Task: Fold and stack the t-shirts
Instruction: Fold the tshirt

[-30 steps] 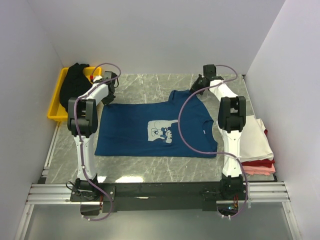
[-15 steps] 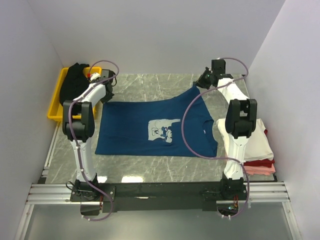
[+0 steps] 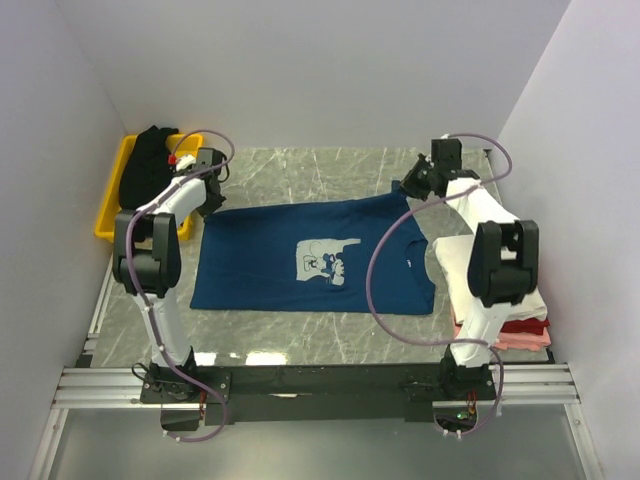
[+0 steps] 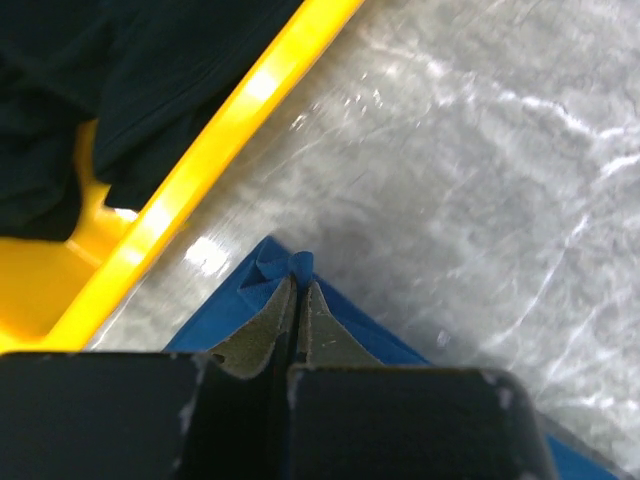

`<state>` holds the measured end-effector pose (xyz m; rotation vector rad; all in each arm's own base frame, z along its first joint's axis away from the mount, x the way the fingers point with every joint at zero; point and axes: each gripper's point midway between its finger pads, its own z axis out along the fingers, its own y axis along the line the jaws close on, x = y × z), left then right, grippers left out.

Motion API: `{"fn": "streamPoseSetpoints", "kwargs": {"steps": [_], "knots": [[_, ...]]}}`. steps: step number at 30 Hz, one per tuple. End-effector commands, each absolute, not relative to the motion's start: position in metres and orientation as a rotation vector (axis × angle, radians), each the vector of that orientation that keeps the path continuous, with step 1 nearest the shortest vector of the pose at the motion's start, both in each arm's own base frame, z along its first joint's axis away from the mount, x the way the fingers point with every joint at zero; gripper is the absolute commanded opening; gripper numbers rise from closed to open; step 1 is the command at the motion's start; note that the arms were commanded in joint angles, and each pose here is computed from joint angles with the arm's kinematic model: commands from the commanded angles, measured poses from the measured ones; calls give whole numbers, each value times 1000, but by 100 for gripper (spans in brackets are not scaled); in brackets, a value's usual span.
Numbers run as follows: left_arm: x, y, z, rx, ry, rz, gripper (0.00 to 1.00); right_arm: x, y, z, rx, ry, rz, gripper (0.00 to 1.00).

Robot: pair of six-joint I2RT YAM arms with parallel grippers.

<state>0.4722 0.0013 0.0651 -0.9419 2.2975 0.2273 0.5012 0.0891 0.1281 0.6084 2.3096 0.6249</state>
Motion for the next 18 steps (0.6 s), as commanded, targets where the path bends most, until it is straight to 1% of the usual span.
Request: {"fn": "streamPoseSetpoints", "kwargs": {"steps": [1, 9, 18], "knots": [[473, 0, 101, -962, 2203, 137, 1, 486, 80, 169, 578, 2195, 616, 0], [442, 0, 96, -990, 2213, 126, 1, 423, 77, 148, 592, 2227, 599, 0], [413, 1, 81, -1049, 2220, 117, 1, 367, 79, 130, 621, 2226, 635, 0]]}}
